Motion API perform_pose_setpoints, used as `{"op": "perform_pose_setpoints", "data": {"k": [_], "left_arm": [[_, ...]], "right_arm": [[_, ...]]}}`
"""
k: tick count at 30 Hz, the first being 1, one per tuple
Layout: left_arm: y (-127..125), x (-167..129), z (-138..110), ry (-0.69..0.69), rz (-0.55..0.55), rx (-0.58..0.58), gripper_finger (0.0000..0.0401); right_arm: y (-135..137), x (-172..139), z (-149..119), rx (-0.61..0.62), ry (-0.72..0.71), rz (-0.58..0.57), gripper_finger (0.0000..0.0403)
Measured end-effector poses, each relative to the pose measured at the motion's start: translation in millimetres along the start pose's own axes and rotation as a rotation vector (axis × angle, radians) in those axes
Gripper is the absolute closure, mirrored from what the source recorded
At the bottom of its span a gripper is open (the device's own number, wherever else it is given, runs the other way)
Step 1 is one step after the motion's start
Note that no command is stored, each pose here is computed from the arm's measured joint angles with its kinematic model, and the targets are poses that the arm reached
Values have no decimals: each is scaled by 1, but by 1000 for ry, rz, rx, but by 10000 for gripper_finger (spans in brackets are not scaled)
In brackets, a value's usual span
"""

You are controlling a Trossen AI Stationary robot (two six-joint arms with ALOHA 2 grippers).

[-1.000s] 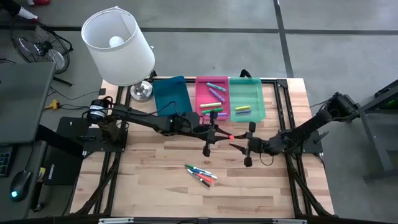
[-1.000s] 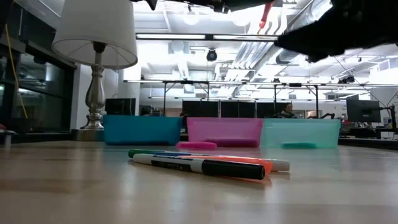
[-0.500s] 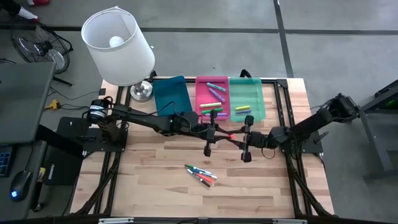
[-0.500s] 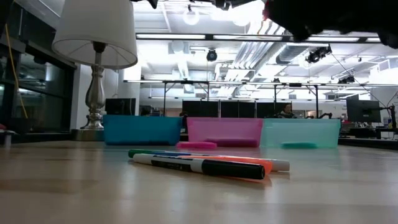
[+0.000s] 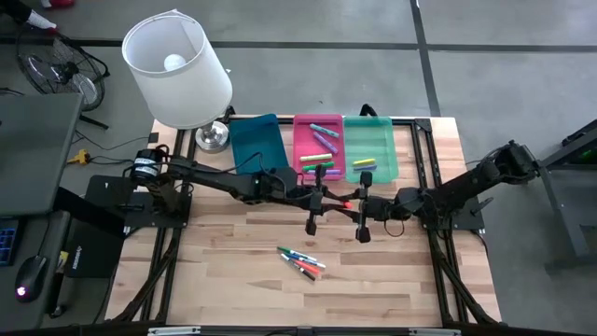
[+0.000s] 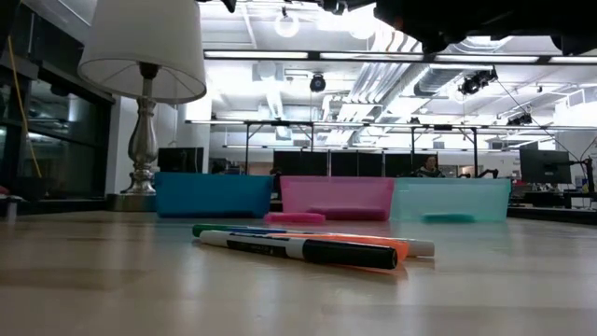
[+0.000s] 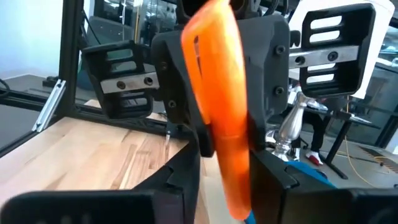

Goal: Pick & Place Markers
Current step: Put the top orange pen into the green bin

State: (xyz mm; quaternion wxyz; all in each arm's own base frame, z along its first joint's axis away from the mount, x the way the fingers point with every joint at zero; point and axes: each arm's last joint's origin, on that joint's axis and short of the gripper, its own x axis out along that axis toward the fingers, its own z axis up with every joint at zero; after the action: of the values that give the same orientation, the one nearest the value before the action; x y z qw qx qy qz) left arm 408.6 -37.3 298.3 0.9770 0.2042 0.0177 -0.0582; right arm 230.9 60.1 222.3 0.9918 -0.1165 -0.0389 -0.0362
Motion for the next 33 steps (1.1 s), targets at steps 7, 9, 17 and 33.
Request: {"op": "perform_pose_setpoints", "data": {"k": [7, 9, 17, 33], "left_arm": [[0, 0, 0, 0, -3, -13, 370], [0, 0, 0, 1, -2, -15, 370], [0, 0, 0, 2, 1, -15, 304], [2, -16, -4, 253, 58, 33, 253]], "right_arm": [[1, 0, 0, -27, -5, 22, 376], [1, 0, 0, -36, -6, 26, 380], [1, 0, -1, -2, 1, 33, 380], [-11, 1, -29, 74, 271, -59, 380]]}}
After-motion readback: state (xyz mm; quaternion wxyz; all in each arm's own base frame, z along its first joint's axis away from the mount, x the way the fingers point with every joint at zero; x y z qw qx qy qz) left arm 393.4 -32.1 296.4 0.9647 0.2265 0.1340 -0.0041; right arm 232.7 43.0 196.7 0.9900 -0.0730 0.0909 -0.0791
